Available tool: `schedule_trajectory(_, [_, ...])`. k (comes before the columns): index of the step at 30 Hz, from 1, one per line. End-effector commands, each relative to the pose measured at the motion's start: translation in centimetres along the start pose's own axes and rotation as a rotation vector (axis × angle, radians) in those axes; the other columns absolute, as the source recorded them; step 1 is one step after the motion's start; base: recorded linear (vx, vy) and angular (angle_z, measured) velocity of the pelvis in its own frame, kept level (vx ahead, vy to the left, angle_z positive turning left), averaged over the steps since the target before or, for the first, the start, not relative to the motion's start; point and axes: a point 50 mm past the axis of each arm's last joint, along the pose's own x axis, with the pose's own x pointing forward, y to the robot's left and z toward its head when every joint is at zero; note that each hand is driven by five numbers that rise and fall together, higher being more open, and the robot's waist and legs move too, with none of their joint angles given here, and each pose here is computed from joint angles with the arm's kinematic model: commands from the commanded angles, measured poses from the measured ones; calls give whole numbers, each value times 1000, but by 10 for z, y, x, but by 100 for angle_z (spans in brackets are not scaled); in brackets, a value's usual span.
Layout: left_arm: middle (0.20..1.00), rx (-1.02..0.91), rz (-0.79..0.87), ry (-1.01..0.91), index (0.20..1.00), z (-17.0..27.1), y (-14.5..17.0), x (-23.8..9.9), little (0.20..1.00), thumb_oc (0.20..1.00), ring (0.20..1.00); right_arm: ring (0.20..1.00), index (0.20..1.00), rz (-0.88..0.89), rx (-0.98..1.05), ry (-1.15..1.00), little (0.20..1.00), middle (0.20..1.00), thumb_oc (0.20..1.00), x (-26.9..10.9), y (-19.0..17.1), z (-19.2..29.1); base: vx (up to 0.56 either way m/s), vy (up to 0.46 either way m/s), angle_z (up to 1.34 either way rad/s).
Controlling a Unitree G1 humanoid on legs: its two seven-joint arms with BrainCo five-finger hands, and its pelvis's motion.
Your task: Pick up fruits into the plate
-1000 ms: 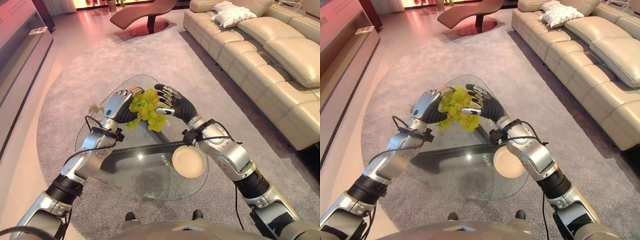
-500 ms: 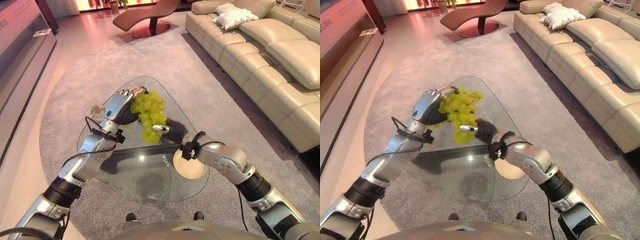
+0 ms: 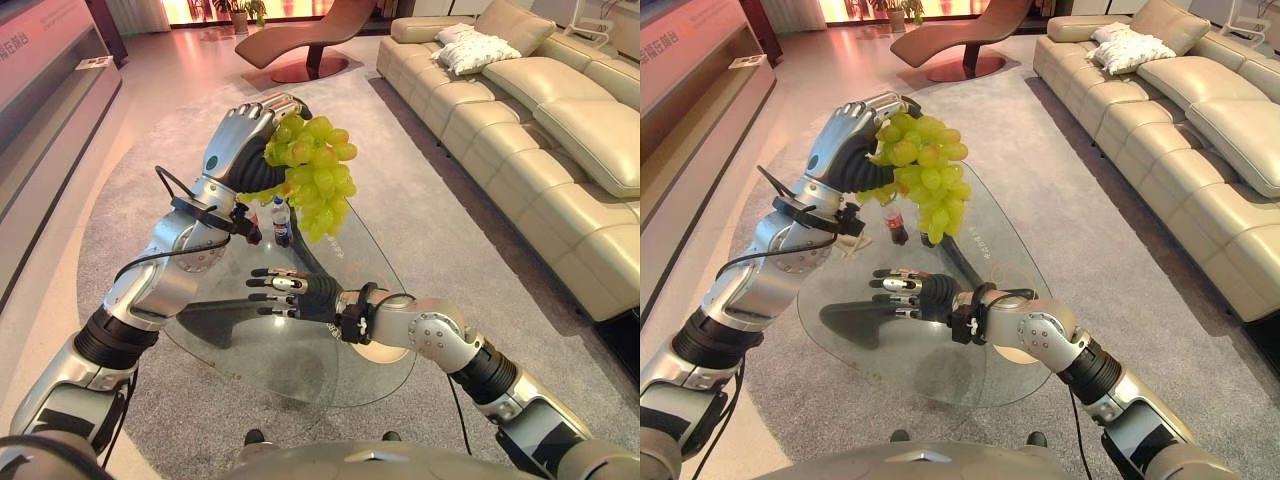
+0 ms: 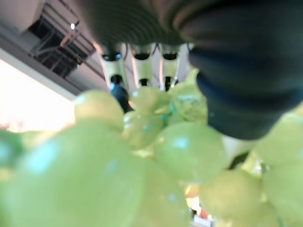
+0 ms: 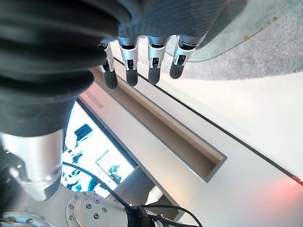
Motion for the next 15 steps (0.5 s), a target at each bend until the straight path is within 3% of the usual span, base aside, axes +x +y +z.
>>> schedule_trajectory(1, [200, 40, 82, -118, 200, 16, 28, 26, 200, 200, 200, 1000, 1000, 124, -36, -152, 1000, 1000, 1000, 8, 30, 35, 0, 0, 0])
schedule_trajectory(15, [200, 106, 77, -45, 200, 1, 26, 26, 200, 200, 200, 1000, 1000, -30, -226, -247, 1000, 1000, 1000, 0, 9, 52, 0, 0, 0])
